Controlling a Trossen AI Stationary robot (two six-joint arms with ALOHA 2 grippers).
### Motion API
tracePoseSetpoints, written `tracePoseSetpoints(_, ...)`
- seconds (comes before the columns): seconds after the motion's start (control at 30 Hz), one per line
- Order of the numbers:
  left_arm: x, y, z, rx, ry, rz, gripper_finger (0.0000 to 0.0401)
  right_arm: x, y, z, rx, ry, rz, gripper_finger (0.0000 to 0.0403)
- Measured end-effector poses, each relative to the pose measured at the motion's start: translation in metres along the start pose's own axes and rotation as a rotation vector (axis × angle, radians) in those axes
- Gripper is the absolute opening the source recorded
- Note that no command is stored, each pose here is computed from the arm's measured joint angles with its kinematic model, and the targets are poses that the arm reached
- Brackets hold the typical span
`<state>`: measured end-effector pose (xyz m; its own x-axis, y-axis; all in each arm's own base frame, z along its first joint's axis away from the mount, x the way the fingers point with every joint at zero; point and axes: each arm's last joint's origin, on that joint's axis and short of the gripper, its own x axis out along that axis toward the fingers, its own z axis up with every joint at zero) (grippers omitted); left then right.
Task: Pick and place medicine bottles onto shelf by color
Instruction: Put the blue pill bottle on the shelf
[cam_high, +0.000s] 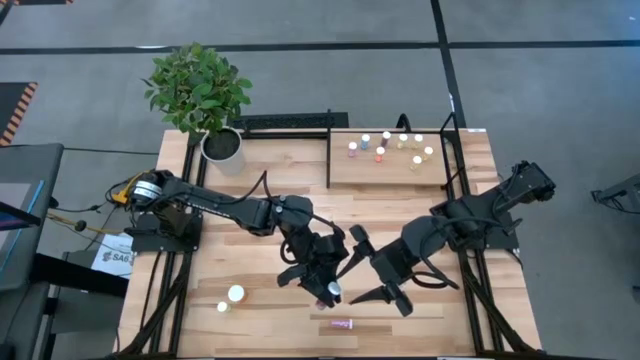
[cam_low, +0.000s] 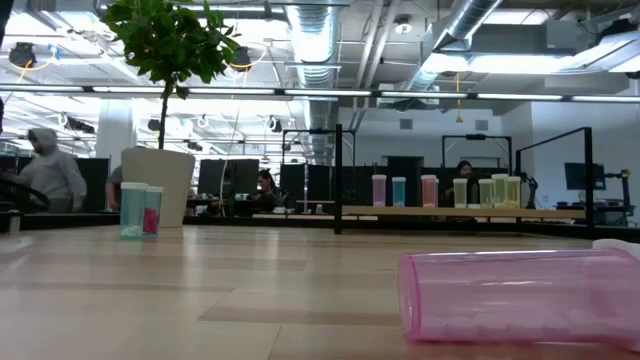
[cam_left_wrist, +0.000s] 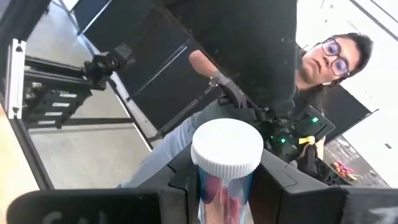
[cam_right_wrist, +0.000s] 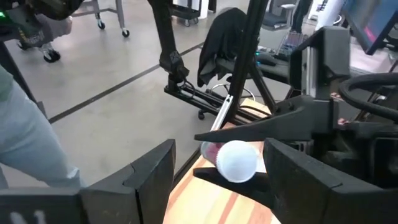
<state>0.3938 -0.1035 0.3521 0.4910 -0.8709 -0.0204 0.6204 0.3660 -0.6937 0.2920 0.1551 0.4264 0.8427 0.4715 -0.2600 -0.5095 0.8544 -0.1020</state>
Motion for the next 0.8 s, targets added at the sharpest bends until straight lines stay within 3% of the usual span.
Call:
tracePoseSetpoints(0.53,-0.005,0.008,0.001,0.011,-0.052,0.113,0.0082,-0.002,-0.006,-0.008,0.204,0.08,-0.047,0.0265)
tracePoseSetpoints(0.8,-0.003,0.009,0.002,0.065,-0.097,0.174,0.0083,-0.013,-0.007,-0.021,0.437,0.237,-0.081,0.0265)
